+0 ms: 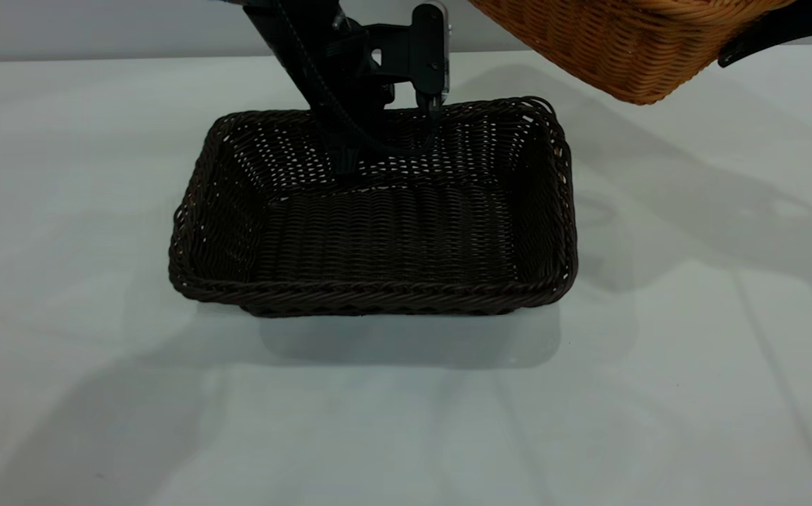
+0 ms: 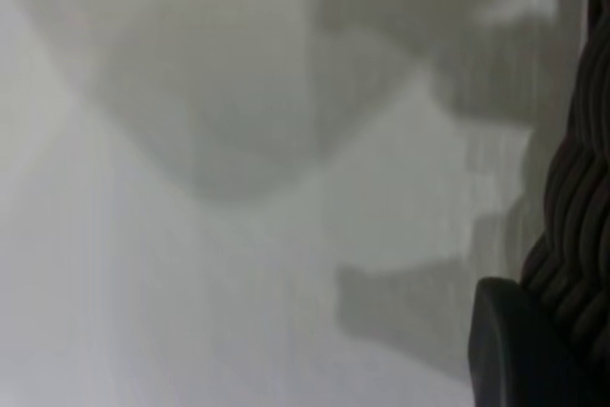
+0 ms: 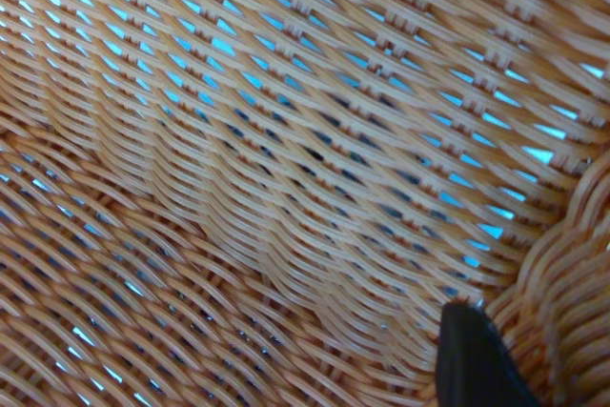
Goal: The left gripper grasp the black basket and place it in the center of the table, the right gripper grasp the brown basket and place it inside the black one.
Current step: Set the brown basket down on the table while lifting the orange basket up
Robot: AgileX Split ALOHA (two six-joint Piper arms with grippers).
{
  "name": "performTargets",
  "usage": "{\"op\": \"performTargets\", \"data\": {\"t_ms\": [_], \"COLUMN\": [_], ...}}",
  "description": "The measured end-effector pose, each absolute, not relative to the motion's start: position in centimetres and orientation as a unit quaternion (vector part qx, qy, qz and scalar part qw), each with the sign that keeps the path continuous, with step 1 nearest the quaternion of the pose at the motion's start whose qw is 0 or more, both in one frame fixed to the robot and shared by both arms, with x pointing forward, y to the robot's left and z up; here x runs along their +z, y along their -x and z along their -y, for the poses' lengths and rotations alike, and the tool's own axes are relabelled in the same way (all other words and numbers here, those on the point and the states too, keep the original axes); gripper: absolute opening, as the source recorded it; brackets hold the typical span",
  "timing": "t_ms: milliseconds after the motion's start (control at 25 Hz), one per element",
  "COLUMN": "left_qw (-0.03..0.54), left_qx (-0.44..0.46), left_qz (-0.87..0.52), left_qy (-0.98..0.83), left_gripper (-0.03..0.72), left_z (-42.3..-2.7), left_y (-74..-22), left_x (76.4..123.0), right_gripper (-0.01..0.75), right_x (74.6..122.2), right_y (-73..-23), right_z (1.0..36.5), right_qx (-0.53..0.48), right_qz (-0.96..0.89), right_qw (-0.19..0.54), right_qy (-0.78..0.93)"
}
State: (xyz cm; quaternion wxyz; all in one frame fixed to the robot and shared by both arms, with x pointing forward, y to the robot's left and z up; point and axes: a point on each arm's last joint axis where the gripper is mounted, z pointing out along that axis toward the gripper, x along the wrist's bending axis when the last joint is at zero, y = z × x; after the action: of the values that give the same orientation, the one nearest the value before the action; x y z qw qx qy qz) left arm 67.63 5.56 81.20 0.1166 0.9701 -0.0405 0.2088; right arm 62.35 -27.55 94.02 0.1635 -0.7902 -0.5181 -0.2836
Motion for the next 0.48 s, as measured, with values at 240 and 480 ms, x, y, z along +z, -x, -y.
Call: {"op": "performTargets", "data": {"t_ms": [240,480], "left_qw": [0.117,0.121], "left_qx": [0.217,0.228], "left_qz": [0.057,0.057], "left_qy": [-0.968,-0.965], "left_gripper": [0.082,0.171], "left_z": [-4.94,-4.86], "left_y": [-67.42,-67.59], "left_x": [81.27,81.19], "right_gripper": [0.201,0.201], "right_x": [94.02,94.03], "right_y": [-62.34,-62.29], "right_z": [27.63,27.59], "right_qx": [-0.284,-0.283], "right_qz": [0.521,0.522], "right_qw": [0.162,0.165], "right_qy": [0.788,0.788]}}
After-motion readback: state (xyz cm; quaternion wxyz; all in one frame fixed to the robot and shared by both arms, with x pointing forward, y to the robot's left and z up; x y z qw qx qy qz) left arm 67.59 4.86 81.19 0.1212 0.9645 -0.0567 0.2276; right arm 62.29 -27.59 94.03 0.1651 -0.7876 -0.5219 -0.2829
